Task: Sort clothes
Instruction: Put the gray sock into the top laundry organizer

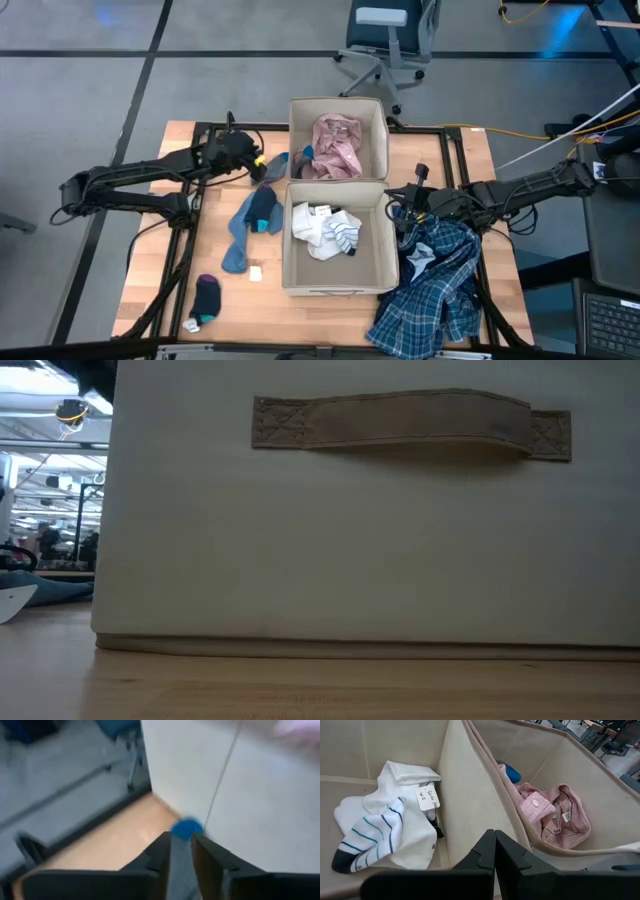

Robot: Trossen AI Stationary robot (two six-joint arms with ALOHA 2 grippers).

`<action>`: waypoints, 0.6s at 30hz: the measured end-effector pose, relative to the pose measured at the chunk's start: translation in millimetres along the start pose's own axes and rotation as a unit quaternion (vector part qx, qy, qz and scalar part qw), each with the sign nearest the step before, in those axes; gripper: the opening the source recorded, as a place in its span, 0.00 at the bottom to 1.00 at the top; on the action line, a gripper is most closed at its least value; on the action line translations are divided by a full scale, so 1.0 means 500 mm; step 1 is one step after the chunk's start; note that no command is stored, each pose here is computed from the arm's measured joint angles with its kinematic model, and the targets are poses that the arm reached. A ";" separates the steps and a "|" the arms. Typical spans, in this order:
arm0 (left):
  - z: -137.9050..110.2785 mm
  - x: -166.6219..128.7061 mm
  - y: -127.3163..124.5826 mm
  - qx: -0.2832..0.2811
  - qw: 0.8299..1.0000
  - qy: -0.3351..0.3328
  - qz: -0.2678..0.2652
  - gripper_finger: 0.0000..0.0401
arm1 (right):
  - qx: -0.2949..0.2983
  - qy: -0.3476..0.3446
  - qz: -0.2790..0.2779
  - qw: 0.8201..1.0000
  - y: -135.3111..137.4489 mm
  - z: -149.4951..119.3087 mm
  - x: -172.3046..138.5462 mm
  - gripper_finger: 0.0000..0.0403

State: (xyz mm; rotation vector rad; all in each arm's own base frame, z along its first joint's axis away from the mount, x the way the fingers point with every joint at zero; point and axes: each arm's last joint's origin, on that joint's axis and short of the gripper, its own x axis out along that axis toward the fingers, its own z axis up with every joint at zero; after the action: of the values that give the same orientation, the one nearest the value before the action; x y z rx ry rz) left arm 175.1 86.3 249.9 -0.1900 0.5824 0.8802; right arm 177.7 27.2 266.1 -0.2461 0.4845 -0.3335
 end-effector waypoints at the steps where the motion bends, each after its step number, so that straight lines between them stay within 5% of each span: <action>1: -0.010 0.011 -0.002 -0.002 1.000 0.017 -0.002 0.21 | 0.000 0.001 0.000 1.000 0.001 0.000 0.001 0.02; 9: -0.065 0.099 -0.027 0.002 0.990 0.143 -0.014 0.45 | 0.001 0.001 0.006 1.000 0.007 0.002 0.009 0.02; 18: -0.114 0.160 -0.033 0.020 0.972 0.234 0.021 0.49 | -0.004 0.009 0.006 1.000 0.015 0.001 0.021 0.02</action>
State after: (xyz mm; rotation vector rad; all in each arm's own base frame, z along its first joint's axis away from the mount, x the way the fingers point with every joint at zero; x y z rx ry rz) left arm 204.2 107.3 157.0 -0.3549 1.0455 0.8665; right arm 188.4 30.1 259.9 -0.2475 0.5048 -0.3229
